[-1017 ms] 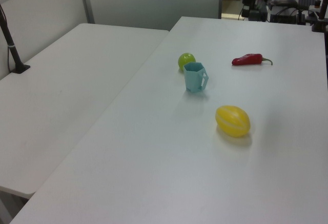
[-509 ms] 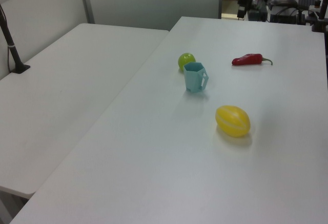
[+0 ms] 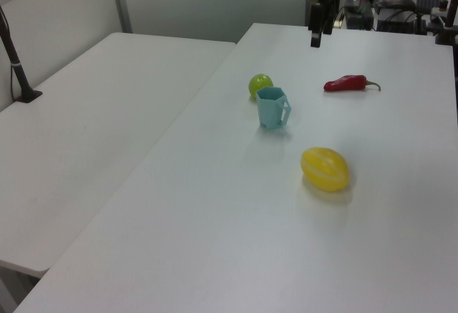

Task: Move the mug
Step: 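Lower the open gripper onto the light-blue mug's rim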

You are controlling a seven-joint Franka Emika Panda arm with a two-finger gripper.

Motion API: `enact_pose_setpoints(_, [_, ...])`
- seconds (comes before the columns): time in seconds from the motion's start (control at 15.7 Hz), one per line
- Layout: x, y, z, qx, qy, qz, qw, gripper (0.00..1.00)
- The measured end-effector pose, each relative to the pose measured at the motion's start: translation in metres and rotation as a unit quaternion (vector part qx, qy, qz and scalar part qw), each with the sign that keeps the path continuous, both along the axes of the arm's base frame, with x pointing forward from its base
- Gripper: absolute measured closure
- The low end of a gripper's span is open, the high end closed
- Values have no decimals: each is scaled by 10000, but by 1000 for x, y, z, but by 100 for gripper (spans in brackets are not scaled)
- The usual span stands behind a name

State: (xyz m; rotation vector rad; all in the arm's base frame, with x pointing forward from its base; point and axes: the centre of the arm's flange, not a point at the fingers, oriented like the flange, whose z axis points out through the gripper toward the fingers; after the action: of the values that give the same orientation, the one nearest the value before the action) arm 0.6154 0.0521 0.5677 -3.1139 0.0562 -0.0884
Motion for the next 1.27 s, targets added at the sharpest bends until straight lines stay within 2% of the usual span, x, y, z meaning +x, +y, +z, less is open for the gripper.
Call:
enact_pose_setpoints(0.25, [23,6,-33,-76,-111,-567,9983,0])
enact_pose_setpoints(0.57, [50,23,-87,-220,-221,-1006,9944,0])
enact_pose_setpoints(0.95, [69,24,-134,-176,-293,-1287,9911,0])
enact_pose_setpoints(1.27, [75,21,-171,-164,-309,-1362,9901,1])
